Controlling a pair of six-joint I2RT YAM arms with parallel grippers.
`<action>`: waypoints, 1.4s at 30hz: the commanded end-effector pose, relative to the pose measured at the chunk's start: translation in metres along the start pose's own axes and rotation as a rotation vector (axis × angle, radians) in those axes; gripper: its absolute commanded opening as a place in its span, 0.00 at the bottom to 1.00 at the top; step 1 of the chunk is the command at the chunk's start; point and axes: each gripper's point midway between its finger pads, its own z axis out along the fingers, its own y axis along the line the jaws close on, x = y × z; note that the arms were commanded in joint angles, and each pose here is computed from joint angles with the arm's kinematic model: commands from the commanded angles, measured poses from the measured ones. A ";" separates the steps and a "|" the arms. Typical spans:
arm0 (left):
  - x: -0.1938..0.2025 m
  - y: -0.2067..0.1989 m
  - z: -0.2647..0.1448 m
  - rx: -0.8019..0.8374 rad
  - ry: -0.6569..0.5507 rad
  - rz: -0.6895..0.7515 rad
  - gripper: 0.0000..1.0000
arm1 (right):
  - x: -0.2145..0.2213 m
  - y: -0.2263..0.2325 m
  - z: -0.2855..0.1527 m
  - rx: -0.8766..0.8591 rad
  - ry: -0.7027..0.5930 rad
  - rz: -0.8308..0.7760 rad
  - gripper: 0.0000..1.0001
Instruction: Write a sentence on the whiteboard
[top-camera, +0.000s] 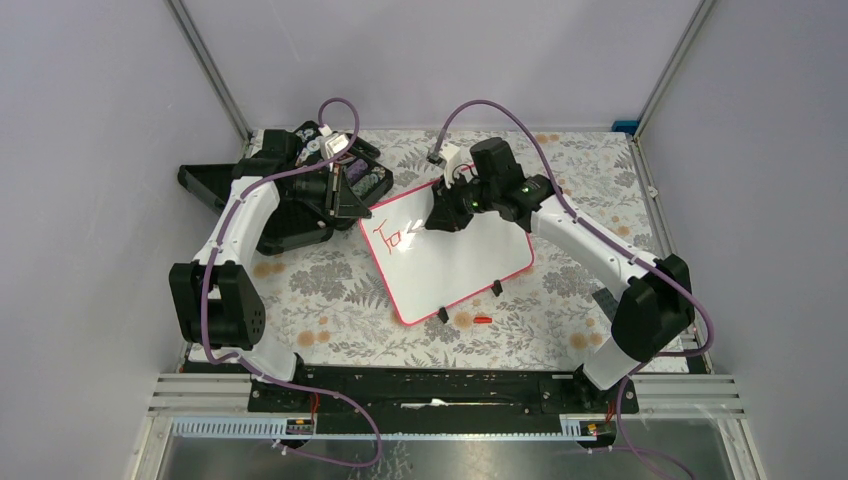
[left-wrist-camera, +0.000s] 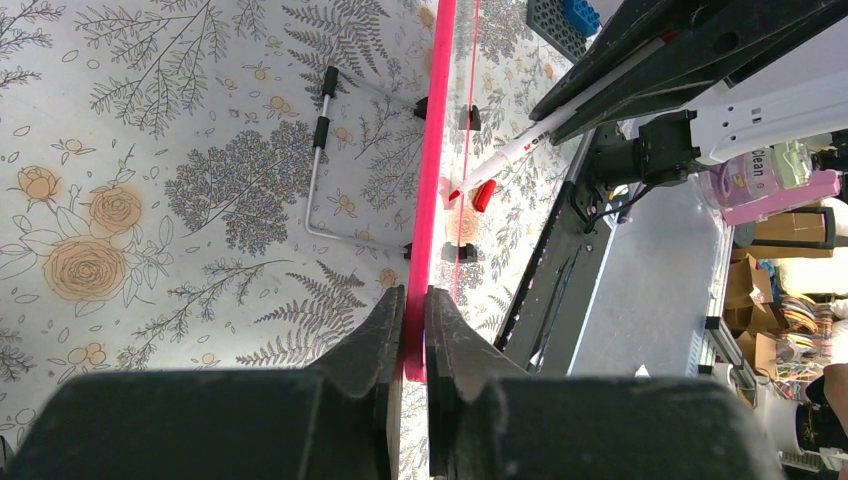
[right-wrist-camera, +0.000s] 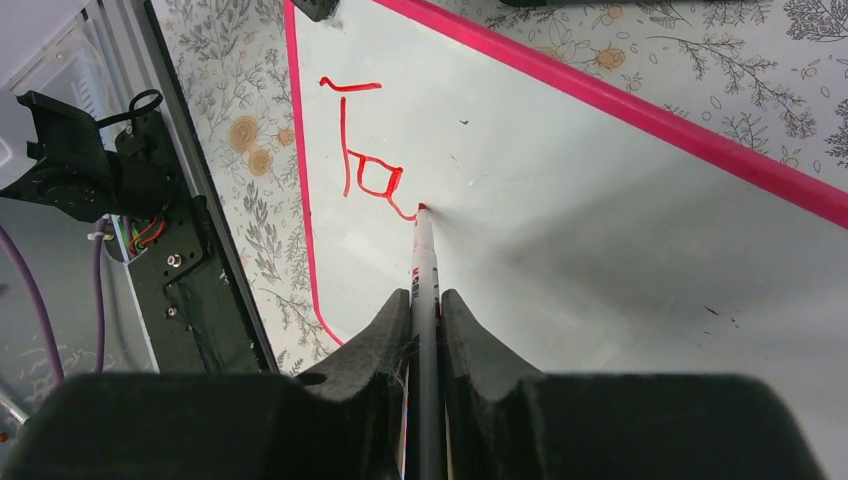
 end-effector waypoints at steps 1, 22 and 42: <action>-0.001 -0.003 0.000 0.007 -0.004 0.019 0.00 | -0.034 0.008 -0.011 -0.018 -0.089 -0.038 0.00; 0.000 0.000 0.001 0.002 0.001 0.013 0.00 | -0.028 -0.008 0.000 0.020 -0.070 -0.027 0.00; -0.001 0.000 0.001 0.001 0.001 0.012 0.00 | -0.019 -0.009 -0.006 -0.003 -0.057 -0.008 0.00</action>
